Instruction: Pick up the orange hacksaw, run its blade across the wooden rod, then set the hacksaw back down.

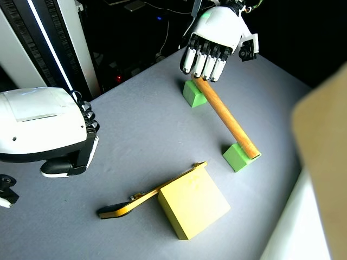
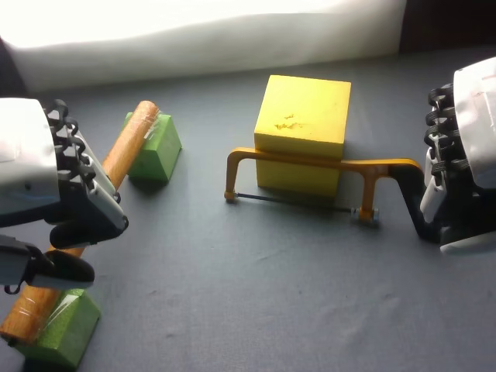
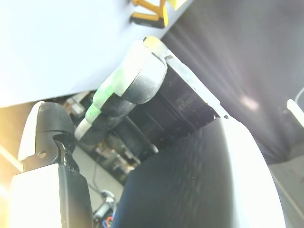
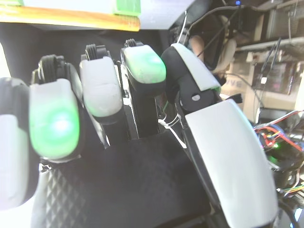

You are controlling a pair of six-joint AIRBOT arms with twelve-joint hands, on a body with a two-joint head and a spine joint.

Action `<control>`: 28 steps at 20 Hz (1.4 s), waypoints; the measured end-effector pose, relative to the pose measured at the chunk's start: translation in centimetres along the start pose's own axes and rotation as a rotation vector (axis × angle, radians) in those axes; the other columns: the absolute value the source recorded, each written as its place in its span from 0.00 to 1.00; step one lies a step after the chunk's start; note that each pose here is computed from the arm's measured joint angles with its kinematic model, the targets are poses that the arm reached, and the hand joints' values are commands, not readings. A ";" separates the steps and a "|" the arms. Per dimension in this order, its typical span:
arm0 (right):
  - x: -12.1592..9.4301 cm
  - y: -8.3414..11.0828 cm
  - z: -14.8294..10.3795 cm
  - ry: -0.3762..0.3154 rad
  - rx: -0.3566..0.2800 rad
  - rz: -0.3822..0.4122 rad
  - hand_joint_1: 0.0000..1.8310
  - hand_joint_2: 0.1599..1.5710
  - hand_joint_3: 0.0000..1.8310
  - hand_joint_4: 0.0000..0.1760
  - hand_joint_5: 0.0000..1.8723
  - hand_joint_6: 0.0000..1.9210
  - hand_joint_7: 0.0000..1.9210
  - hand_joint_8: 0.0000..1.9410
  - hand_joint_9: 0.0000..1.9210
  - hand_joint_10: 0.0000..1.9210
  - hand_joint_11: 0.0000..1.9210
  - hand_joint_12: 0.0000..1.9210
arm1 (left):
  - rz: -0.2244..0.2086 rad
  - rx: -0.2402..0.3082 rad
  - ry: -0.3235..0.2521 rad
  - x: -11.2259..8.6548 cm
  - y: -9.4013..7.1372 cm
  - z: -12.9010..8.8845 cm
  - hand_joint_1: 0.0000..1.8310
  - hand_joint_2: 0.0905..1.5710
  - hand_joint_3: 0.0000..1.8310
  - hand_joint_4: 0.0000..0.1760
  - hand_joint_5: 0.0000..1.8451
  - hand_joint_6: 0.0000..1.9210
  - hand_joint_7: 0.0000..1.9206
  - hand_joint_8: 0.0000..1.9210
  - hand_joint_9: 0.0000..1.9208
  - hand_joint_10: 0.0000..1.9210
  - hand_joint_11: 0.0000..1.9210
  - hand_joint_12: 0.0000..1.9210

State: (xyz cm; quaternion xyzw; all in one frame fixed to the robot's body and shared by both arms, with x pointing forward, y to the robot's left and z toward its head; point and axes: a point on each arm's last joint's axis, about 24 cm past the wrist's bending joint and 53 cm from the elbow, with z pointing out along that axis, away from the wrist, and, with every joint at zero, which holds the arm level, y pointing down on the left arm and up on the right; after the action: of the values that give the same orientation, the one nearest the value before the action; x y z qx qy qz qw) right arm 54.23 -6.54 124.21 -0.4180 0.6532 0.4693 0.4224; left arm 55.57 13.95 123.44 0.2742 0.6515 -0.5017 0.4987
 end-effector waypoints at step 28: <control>2.8 -16.3 -10.2 -0.427 0.526 1.292 0.58 0.59 0.00 0.00 0.09 0.00 0.08 0.00 0.09 0.00 0.00 0.42 | -0.125 -0.570 0.046 0.8 5.7 -6.5 0.01 0.74 0.00 0.00 0.12 0.00 0.12 0.00 0.11 0.00 0.00 0.33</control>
State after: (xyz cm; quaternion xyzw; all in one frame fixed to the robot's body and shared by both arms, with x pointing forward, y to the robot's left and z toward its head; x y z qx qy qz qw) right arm 67.13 -20.28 119.41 0.2671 0.7640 0.5237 0.2659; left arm 57.70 21.81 120.51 0.0935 0.7929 -0.3220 0.5088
